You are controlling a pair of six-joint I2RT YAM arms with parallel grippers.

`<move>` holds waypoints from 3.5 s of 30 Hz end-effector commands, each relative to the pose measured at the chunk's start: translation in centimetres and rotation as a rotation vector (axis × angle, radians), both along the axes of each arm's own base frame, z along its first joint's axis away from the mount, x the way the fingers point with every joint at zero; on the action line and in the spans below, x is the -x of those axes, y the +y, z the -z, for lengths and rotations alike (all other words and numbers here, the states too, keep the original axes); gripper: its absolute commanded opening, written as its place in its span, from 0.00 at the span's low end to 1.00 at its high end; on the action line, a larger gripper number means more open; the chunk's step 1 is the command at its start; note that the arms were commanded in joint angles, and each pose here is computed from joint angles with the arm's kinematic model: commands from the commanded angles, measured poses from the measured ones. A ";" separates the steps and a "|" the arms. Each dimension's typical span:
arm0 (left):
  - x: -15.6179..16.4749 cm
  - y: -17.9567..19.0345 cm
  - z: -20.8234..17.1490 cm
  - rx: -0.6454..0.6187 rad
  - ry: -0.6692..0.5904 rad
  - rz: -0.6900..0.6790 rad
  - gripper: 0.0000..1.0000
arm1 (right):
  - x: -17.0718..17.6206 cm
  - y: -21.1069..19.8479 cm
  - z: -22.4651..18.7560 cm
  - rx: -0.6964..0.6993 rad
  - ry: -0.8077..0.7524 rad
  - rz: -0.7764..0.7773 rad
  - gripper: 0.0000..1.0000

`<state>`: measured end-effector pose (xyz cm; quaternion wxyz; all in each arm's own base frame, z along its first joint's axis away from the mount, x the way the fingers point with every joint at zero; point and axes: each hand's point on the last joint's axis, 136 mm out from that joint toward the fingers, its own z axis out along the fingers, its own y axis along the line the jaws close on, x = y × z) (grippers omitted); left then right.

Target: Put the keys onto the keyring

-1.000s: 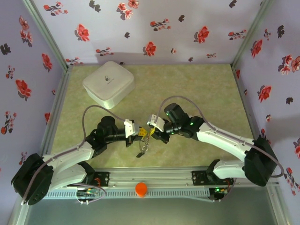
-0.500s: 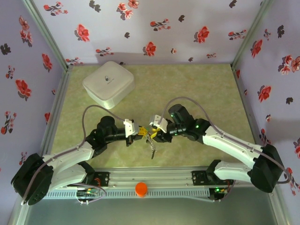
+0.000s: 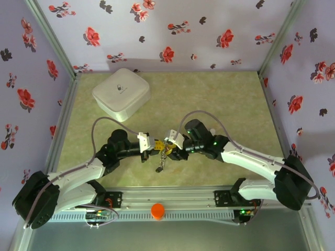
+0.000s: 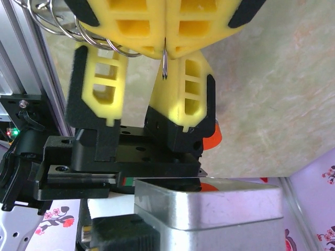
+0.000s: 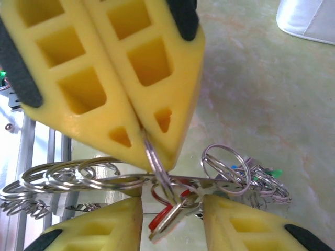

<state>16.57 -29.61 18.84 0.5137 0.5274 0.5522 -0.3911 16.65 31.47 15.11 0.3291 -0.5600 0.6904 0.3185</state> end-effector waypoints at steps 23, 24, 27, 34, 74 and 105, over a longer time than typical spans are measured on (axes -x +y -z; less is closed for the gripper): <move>0.0 0.5 -0.2 -0.017 -0.002 -0.030 0.00 | -0.7 -1.0 -4.4 0.005 -0.177 0.034 0.00; 0.0 0.5 0.0 -0.022 0.001 -0.031 0.00 | -0.7 -1.2 -4.4 0.006 -0.180 0.037 0.00; -0.3 0.6 0.6 -0.053 0.012 -0.047 0.02 | -0.6 -1.3 -4.7 0.009 -0.185 0.036 0.00; -1.2 1.2 0.2 -0.036 -0.024 -0.118 0.46 | -1.2 -1.2 -5.0 0.033 -0.204 0.044 0.00; -10.7 25.3 -6.0 0.088 -0.125 -1.550 0.85 | -3.3 1.7 10.3 0.604 -0.275 -0.013 0.06; -15.6 30.4 2.4 -0.190 -0.012 -1.751 1.00 | -17.4 -19.7 -10.4 -0.117 -0.438 1.180 0.61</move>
